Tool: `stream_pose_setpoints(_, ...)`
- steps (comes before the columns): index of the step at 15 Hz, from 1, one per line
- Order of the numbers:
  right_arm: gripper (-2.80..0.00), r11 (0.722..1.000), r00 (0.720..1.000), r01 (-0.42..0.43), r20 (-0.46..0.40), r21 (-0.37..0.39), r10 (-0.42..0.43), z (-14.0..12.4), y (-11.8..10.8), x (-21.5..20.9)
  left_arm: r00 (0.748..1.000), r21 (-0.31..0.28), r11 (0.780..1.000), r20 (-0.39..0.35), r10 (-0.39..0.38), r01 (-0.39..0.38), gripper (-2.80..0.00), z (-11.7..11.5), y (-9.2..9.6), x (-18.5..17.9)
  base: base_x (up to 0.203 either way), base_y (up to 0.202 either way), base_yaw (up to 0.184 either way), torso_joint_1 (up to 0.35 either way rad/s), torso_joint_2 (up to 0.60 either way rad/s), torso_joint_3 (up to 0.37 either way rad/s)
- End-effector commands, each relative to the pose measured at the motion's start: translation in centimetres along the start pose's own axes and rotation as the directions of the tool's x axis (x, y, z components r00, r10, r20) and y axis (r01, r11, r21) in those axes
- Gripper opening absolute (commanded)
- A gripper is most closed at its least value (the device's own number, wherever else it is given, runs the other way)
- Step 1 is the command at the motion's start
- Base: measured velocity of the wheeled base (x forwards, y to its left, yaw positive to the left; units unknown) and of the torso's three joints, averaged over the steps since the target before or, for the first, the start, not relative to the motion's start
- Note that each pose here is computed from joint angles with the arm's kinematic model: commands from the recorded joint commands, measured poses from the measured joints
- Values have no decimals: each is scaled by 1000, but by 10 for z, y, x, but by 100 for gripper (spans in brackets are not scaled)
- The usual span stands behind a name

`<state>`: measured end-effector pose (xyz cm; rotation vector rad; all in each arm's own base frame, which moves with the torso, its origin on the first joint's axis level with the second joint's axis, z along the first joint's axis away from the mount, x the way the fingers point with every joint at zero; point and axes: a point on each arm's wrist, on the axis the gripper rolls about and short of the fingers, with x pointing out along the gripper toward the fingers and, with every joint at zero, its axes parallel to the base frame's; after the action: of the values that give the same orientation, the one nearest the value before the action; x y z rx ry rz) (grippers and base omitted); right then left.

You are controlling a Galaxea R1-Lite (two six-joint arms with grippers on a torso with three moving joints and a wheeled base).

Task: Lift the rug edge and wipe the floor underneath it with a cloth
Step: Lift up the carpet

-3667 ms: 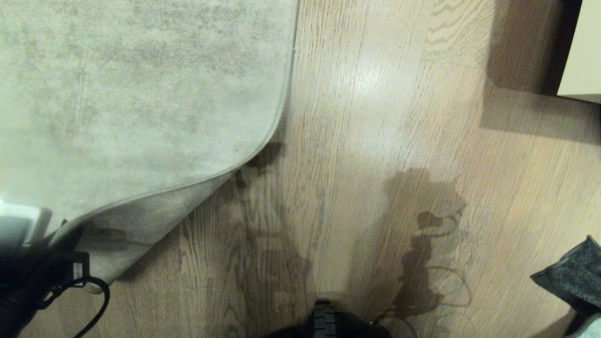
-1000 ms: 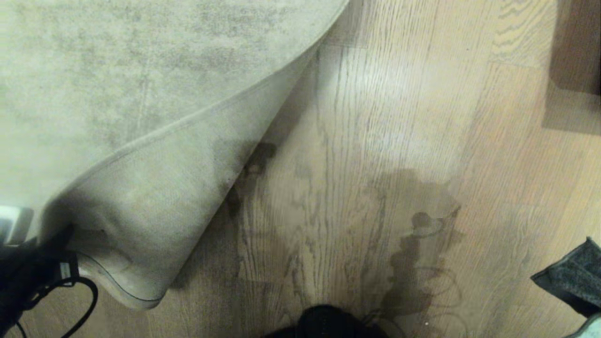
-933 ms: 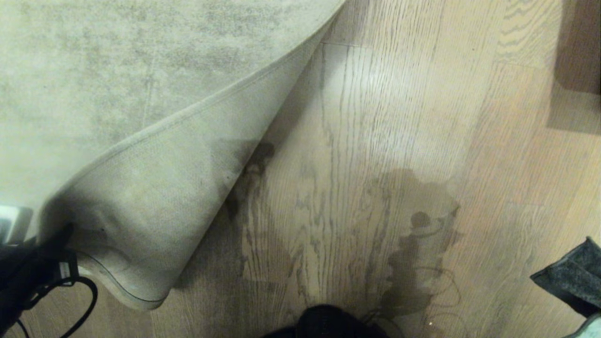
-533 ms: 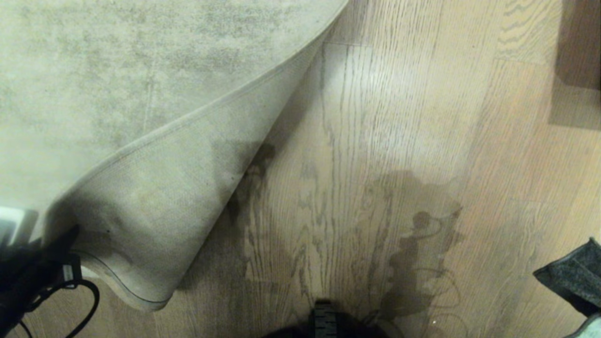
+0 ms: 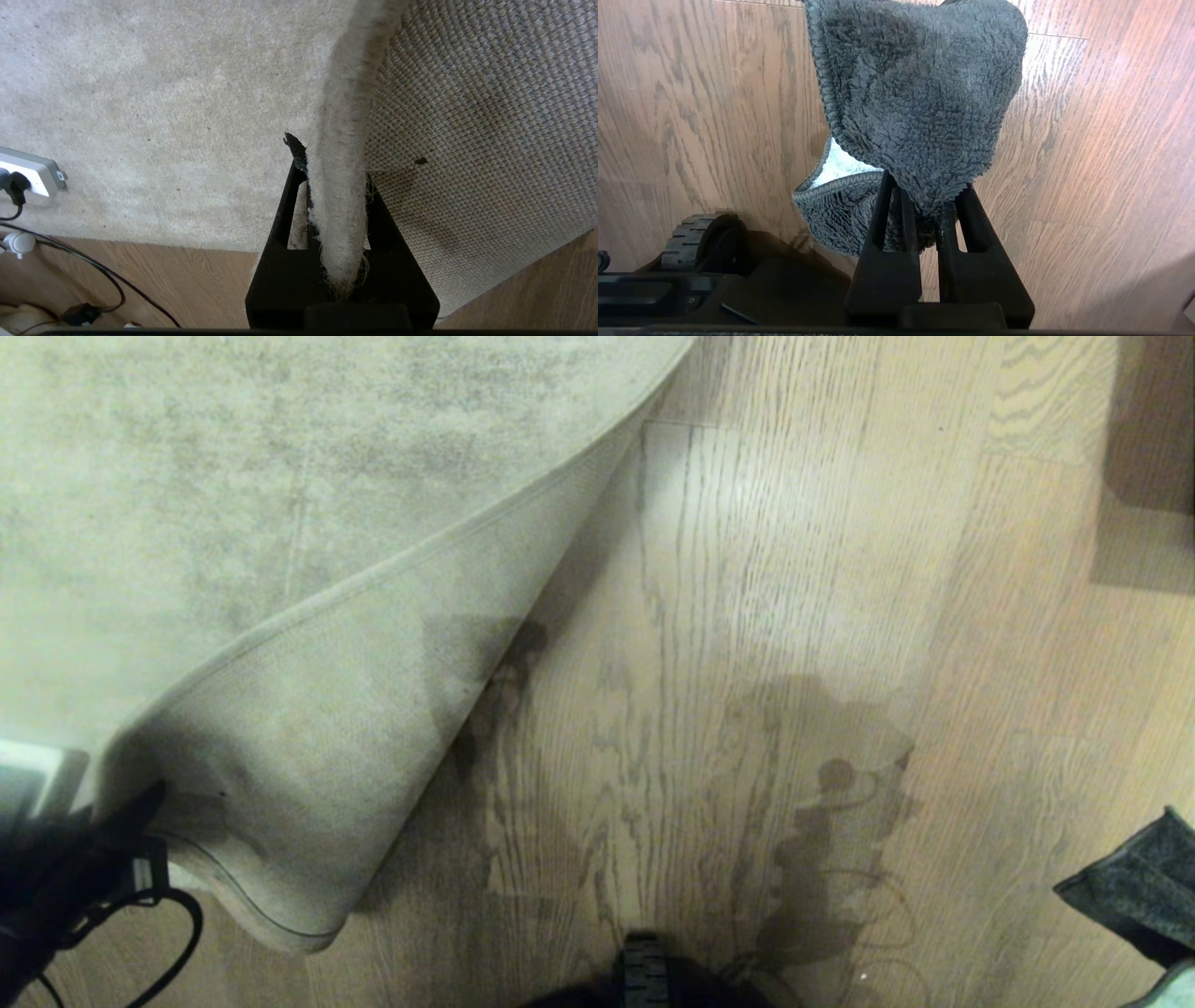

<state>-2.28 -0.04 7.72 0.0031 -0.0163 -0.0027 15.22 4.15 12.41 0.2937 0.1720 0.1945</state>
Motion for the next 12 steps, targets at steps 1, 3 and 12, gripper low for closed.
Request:
stream_pose_setpoints(1,-280,1000,1000,0,0,1,0,0,0,0,1000,1,1000,-13,-3,3,-280,-2,-1,1,0,0,0,0,0,0)
stream_pose_setpoints(3,-280,1000,1000,0,0,1,0,0,0,0,1000,-4,1000,-26,-5,5,-280,-4,-1,6,0,0,0,0,0,0)
stream_pose_setpoints(12,-280,1000,1000,-1,-1,1,1,0,0,0,998,-11,1000,-53,-28,28,-280,-8,-4,11,0,0,0,0,0,0)
